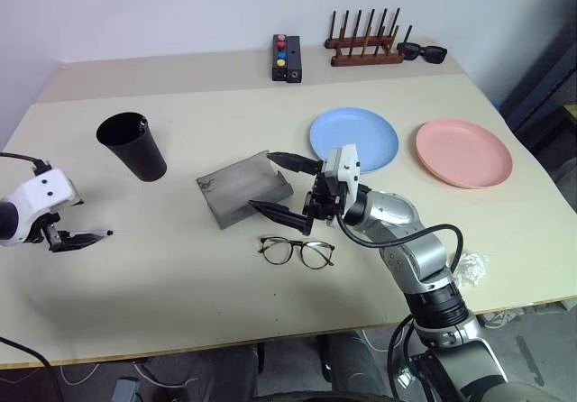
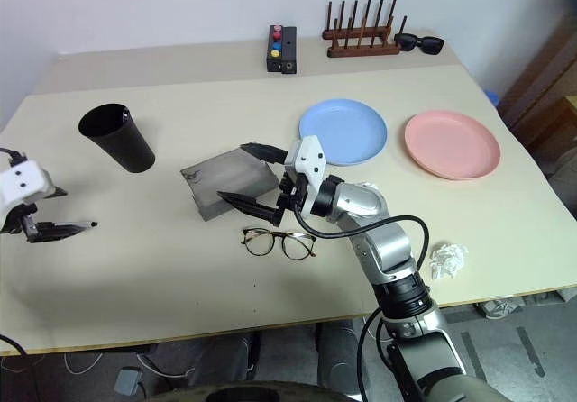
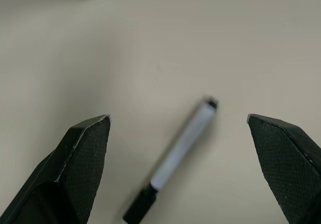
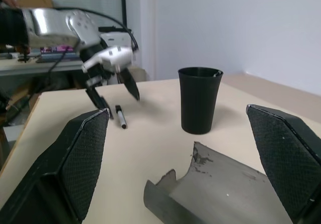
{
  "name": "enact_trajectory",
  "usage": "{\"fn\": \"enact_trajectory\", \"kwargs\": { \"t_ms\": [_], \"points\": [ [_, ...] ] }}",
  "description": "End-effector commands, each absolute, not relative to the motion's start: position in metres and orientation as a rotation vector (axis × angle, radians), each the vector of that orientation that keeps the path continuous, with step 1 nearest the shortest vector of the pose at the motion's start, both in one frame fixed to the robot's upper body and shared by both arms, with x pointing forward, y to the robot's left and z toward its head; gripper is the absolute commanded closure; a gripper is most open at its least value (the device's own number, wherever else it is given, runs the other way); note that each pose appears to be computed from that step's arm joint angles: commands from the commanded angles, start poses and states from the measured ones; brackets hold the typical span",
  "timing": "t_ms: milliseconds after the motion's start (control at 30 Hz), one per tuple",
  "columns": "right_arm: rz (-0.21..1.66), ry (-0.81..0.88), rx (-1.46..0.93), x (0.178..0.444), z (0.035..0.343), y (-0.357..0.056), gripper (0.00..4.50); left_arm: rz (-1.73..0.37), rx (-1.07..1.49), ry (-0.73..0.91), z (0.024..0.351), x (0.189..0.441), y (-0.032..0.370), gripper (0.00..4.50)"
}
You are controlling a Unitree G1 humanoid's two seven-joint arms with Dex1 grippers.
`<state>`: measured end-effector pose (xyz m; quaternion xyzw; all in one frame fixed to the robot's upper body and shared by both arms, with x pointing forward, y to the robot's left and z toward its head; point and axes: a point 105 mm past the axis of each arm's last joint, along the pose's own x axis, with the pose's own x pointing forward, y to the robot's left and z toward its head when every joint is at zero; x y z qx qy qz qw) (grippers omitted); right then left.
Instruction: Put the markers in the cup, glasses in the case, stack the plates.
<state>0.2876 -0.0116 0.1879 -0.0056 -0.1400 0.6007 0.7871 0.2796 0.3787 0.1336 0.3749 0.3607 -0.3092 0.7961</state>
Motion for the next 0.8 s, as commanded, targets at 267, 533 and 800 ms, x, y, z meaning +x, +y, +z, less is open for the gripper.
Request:
{"fn": "enact_trajectory", "kwargs": {
  "t_ms": [267, 533, 800],
  "points": [
    [1.307, -0.347, -0.009, 0.279, 0.197, -0.013, 0.00, -0.737, 0.949, 0.892, 0.110, 0.285, 0.389, 0.57],
    [1.307, -0.345, -0.001, 0.278, 0.197, -0.012, 0.00, -0.802, 0.852, 0.886, 0.091, 0.278, 0.379, 4.41],
    [1.321, -0.350, -0.018, 0.278, 0.199, -0.014, 0.00, -0.828, 0.747, 0.604, 0.120, 0.298, 0.335, 4.47]
  ]
}}
